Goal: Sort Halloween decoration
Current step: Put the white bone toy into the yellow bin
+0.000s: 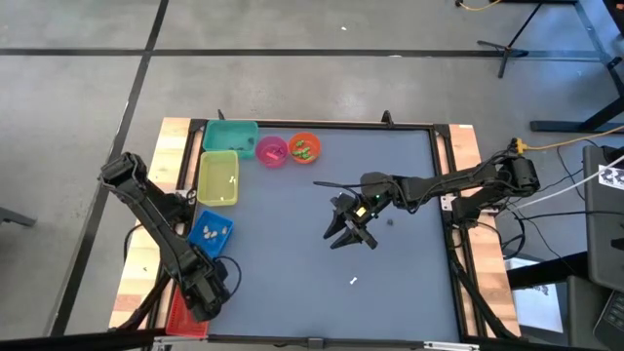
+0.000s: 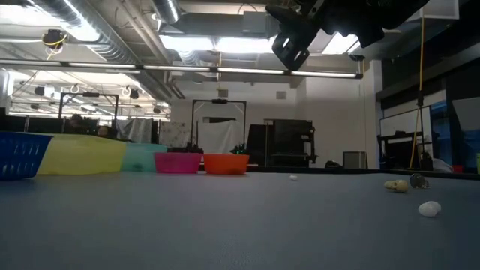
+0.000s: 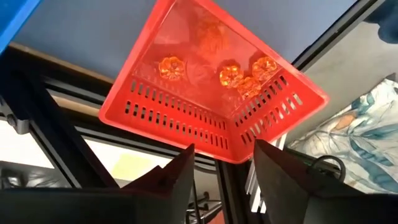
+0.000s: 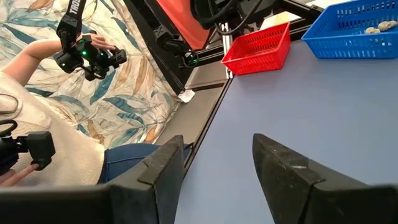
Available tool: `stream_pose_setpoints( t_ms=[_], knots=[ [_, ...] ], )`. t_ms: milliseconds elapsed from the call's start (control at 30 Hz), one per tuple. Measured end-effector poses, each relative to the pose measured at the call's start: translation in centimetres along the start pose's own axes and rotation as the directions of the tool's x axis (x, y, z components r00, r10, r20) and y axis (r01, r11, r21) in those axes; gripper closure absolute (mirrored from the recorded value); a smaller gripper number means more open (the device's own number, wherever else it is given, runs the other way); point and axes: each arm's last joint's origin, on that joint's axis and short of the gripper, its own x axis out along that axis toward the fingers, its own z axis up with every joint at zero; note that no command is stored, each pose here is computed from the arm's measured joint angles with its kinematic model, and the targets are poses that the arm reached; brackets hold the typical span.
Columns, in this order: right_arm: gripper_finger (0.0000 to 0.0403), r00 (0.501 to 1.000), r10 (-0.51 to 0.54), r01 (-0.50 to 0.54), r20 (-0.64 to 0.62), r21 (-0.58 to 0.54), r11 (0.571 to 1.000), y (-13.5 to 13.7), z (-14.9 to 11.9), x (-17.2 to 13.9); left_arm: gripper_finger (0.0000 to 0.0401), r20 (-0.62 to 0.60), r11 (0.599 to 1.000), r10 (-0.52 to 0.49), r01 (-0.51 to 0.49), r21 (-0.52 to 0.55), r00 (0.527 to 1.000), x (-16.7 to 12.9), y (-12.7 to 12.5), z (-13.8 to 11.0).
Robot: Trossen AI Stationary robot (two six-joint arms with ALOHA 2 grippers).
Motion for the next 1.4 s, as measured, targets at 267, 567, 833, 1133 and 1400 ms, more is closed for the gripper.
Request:
stream_pose_setpoints(
  t_ms=[267, 567, 833, 1133, 1400],
  knots=[
    [0.0214, 0.999, 0.033, -0.033, -0.014, 0.001, 0.999, 0.1, -0.1, 0.0, 0.0227, 0.037, 0.999, 0.002, -0.001, -0.040, 0.999, 0.0, 0.0, 0.1],
    [0.0214, 1.000, 0.023, -0.023, -0.011, 0.001, 1.000, 0.1, -0.1, 0.0, 0.0226, 0.247, 0.998, -0.060, 0.065, -0.013, 0.967, -0.2, -0.7, 0.9],
    [0.0214, 1.000, -0.008, 0.008, -0.011, 0.008, 1.000, 0.6, 0.2, -0.6, 0.0225, 0.469, 0.972, -0.234, 0.193, 0.135, 0.851, -1.2, -2.5, 2.5],
    [0.0214, 0.988, -0.135, 0.140, -0.080, 0.054, 0.989, 1.5, -0.2, -2.2, 0.0225, 0.742, 0.962, -0.262, 0.102, 0.255, 0.617, -3.4, -2.8, 5.6],
    [0.0214, 0.968, -0.111, 0.156, -0.227, 0.192, 0.969, 2.1, -1.9, -1.9, 0.0225, 0.811, 0.966, -0.208, -0.018, 0.259, 0.547, -5.2, -1.9, 8.4]
  ],
)
